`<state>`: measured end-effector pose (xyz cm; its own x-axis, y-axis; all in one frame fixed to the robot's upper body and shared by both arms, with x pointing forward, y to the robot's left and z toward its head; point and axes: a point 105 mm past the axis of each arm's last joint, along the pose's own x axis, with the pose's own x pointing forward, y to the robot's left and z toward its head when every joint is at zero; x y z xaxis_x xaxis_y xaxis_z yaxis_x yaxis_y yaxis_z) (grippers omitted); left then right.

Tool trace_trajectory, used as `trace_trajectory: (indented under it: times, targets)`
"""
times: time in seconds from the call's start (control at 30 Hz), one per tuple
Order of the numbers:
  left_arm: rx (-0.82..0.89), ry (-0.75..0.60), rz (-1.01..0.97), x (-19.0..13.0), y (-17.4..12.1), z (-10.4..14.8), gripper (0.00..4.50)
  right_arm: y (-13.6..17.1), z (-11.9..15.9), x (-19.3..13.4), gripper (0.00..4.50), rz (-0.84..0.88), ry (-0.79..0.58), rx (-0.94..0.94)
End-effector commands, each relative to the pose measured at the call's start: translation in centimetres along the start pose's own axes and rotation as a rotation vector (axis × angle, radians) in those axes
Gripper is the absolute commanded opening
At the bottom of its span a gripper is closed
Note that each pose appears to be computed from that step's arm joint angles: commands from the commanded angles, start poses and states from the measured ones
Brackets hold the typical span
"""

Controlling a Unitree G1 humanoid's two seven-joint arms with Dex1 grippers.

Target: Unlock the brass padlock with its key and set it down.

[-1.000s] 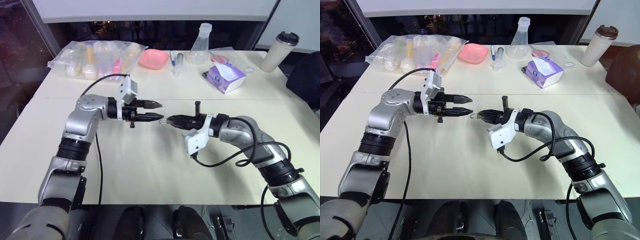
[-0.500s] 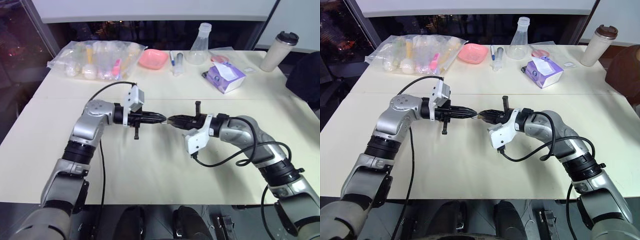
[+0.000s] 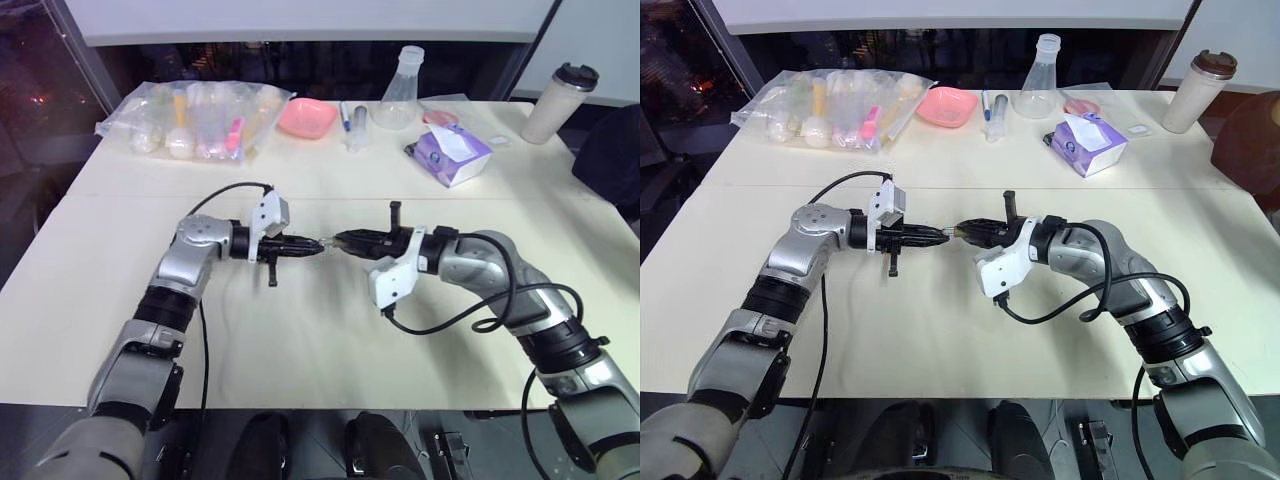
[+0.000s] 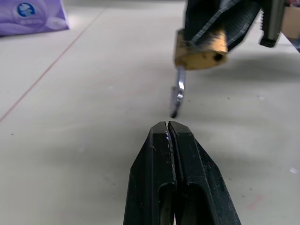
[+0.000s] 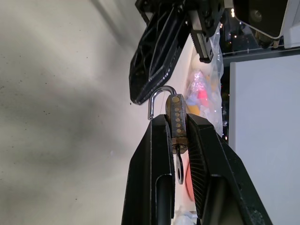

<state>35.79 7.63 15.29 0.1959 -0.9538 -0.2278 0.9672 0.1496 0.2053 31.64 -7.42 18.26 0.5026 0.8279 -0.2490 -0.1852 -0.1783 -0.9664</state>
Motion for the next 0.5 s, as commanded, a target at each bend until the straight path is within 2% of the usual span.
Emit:
trace_trajectory:
  times: [0.03, 0.27, 0.5]
  targets:
    - [0.059, -0.034, 0.009, -0.7, 0.5, 1.7, 0.02, -1.0, 0.8, -0.3, 0.00, -0.041, -0.028, -0.012]
    - [0.044, 0.013, 0.066, -3.0, 0.9, 0.6, 0.02, 0.8, 0.3, 0.5, 0.00, -0.041, -0.005, 0.015]
    - [0.025, 0.084, 0.181, -6.8, 1.5, -0.9, 0.02, 3.4, -2.3, 2.8, 0.00, -0.072, 0.059, 0.079]
